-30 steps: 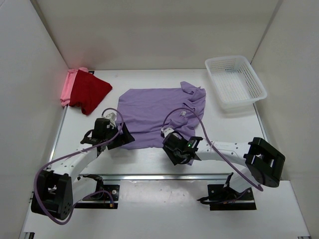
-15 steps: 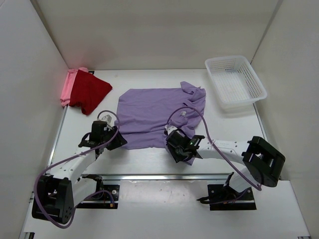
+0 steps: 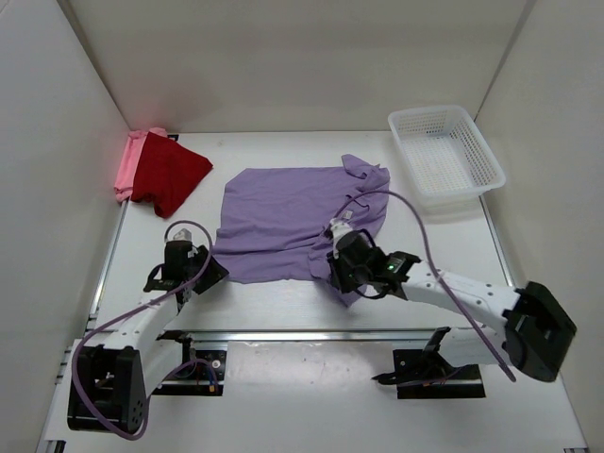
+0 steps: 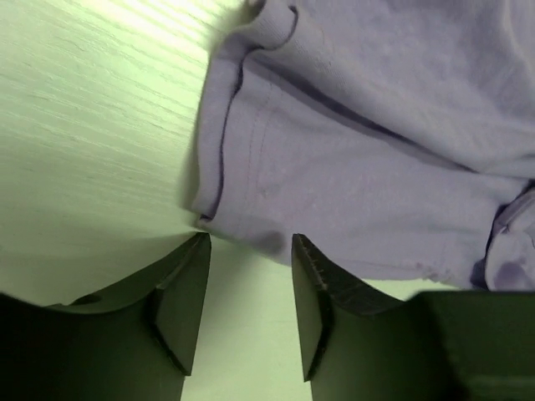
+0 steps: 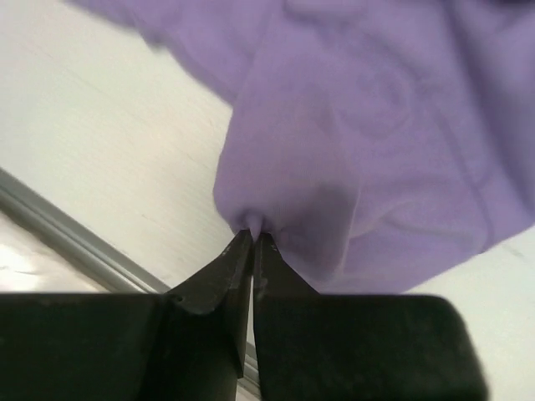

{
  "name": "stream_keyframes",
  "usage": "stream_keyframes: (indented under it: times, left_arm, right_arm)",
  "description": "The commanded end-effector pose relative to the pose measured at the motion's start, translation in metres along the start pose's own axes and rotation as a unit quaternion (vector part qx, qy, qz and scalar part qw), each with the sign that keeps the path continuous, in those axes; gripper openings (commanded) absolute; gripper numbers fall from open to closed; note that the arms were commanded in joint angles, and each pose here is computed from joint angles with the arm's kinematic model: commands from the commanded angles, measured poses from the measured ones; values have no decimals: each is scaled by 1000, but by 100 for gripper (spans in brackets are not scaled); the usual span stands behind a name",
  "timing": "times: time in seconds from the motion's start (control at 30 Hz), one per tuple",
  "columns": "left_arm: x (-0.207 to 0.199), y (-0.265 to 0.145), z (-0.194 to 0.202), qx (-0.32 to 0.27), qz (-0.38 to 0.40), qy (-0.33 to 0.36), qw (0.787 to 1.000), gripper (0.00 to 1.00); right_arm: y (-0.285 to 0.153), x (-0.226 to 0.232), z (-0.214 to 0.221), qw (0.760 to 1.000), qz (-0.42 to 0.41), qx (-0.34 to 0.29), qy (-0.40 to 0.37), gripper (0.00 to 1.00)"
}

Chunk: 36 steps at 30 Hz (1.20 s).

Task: Fold and stack the t-shirts
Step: Flatten out the tshirt

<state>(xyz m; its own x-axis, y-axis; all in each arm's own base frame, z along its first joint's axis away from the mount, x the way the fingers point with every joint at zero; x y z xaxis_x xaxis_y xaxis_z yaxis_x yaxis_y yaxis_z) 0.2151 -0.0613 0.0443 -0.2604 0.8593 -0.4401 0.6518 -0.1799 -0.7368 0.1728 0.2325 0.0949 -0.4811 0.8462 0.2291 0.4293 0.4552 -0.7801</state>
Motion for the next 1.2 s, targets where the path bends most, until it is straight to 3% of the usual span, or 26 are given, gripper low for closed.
stream_keyframes:
  times: [0.0, 0.17, 0.3, 0.43, 0.47, 0.73, 0.83, 0.93, 1.03, 1.13, 1.17]
  left_arm:
    - [5, 3, -4, -19, -13, -21, 1000, 52]
    - [11, 4, -2, -36, -21, -48, 998, 45]
    - [11, 6, -8, -58, -19, -52, 997, 29]
    - [-4, 7, -24, -70, -4, -35, 997, 2]
    - [-13, 5, -29, -67, 10, -34, 997, 0]
    - [-128, -75, -160, -171, 158, 35, 972, 0]
    - [-158, -118, -201, -211, 203, 46, 955, 0]
    - [-170, -158, -234, -259, 206, 73, 941, 0]
    - [-163, -161, -240, -280, 161, 84, 943, 0]
    - [-143, -139, -228, -266, 136, 78, 951, 0]
    - [-133, -129, -222, -256, 126, 73, 956, 0]
  right_arm:
    - [-21, 5, -27, 996, -60, -64, 24, 0]
    - [-41, -12, -47, 989, -81, -103, 65, 0]
    - [-59, -24, -61, 980, -108, -138, 97, 0]
    - [-79, -37, -74, 970, -119, -174, 121, 0]
    - [-88, -39, -79, 968, -117, -186, 123, 0]
    - [-198, -68, -144, 924, -66, -351, 141, 0]
    - [-244, -72, -158, 904, -34, -401, 143, 0]
    - [-265, -65, -150, 897, -29, -412, 155, 0]
    - [-217, -56, -100, 910, -68, -347, 215, 1]
    - [-136, -32, -16, 927, -143, -187, 293, 3]
    - [-114, -22, 15, 926, -166, -135, 311, 10]
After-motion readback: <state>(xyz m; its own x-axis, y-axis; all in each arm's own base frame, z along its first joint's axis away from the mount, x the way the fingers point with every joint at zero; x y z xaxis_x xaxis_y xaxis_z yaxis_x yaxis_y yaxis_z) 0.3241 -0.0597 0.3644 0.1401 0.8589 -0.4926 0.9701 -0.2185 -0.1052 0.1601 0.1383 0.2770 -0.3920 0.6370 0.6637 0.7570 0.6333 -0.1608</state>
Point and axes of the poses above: each gripper's point midway between its finger pads, its own y axis out along the fingers, its own x axis along the line the jaws close on, z = x × y, the point moved 3 cm from there along -y, back along the fingers, and after that the axes turned 5 degrees about y, right-handed, at the moved point
